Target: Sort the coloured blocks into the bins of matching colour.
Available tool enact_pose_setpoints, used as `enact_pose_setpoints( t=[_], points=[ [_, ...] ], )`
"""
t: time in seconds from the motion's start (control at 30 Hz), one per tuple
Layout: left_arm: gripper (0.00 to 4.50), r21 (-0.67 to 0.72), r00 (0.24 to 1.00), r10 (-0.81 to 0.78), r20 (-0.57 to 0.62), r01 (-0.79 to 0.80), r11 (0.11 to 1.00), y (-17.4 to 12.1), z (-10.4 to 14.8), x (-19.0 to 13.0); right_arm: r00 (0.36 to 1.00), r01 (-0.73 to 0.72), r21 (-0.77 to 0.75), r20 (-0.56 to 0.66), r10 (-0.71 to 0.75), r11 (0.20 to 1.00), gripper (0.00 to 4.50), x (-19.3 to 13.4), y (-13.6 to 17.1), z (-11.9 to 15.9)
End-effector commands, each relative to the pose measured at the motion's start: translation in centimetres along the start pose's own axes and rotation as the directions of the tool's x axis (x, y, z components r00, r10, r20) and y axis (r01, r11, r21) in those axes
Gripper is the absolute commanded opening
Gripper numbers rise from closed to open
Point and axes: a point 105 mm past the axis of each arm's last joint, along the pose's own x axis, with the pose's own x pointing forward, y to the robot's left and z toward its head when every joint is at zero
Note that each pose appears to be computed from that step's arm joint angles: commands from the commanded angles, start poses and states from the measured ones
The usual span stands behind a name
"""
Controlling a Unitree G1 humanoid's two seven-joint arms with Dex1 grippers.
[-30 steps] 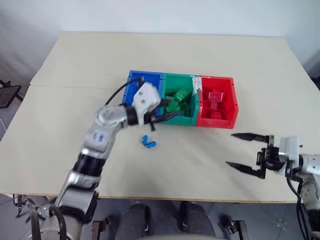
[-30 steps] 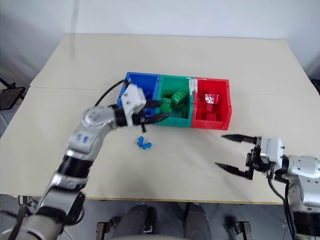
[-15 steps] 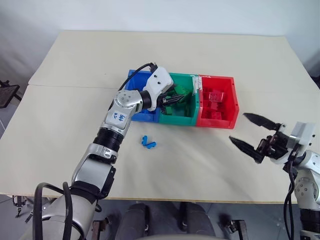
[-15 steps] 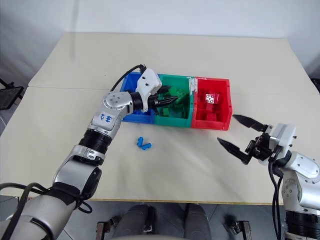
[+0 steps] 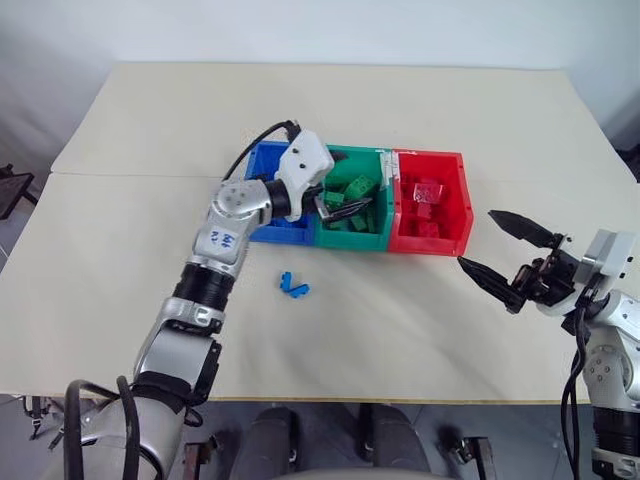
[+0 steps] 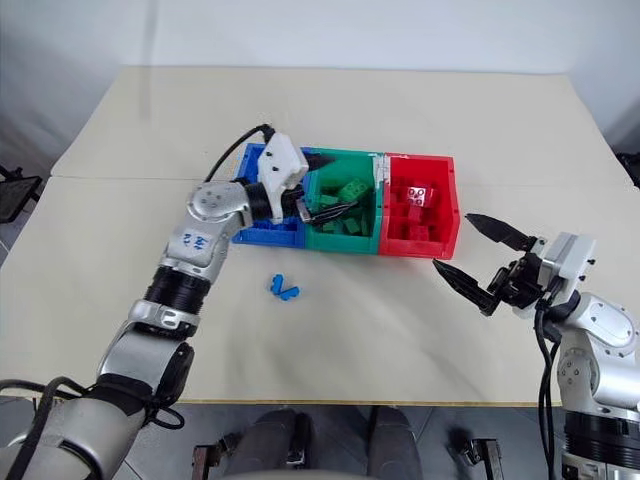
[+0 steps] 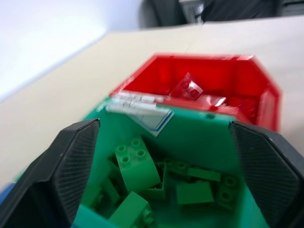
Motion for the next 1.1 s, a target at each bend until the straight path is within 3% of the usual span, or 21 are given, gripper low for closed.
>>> enact_pose_setpoints(
  t=[0.03, 0.17, 0.3, 0.47, 0.6, 0.77, 0.97, 1.1],
  points=[
    [4.48, 0.055, 0.998, -0.036, 0.046, 0.033, 0.998, -0.8, 1.4, -4.0, 0.998, -0.058, -0.007, 0.028, 0.058, 0.998, 4.5, 0.8, 0.3, 0.5],
    [4.48, 0.054, 0.993, -0.116, -0.03, 0.117, 0.992, -3.4, -0.7, -10.0, 0.993, -0.114, 0.005, 0.036, 0.114, 0.993, 4.5, 1.6, 0.5, 0.4],
    [4.48, -0.029, 0.989, 0.082, -0.125, -0.086, 0.996, -3.3, -3.2, -15.9, 0.978, -0.207, -0.01, 0.005, 0.207, 0.978, 4.5, 2.0, 1.2, -0.4],
    [4.48, -0.084, 0.949, 0.229, -0.217, -0.252, 0.964, -3.9, -4.9, -20.6, 0.946, -0.318, 0.034, -0.05, 0.32, 0.947, 4.5, 1.7, 2.1, -1.2],
    [4.48, -0.101, 0.932, 0.224, -0.285, -0.262, 0.96, -5.3, -5.8, -22.6, 0.935, -0.344, 0.033, -0.084, 0.345, 0.939, 4.5, 1.3, 2.0, -1.6],
    [4.48, -0.13, 0.929, 0.143, -0.342, -0.198, 0.972, -6.7, -6.5, -22.0, 0.932, -0.348, 0.04, -0.096, 0.351, 0.937, 4.5, 1.0, 1.7, -1.7],
    [4.48, -0.087, 0.925, 0.222, -0.308, -0.26, 0.962, -5.5, -5.9, -15.7, 0.938, -0.327, 0.04, -0.112, 0.329, 0.944, 4.5, 0.4, 1.8, -1.5],
    [4.48, -0.146, 0.948, 0.17, -0.268, -0.214, 0.966, -6.8, -5.1, -12.1, 0.941, -0.314, 0.039, -0.117, 0.316, 0.949, 4.5, 0.2, 2.1, -1.3]
  ],
)
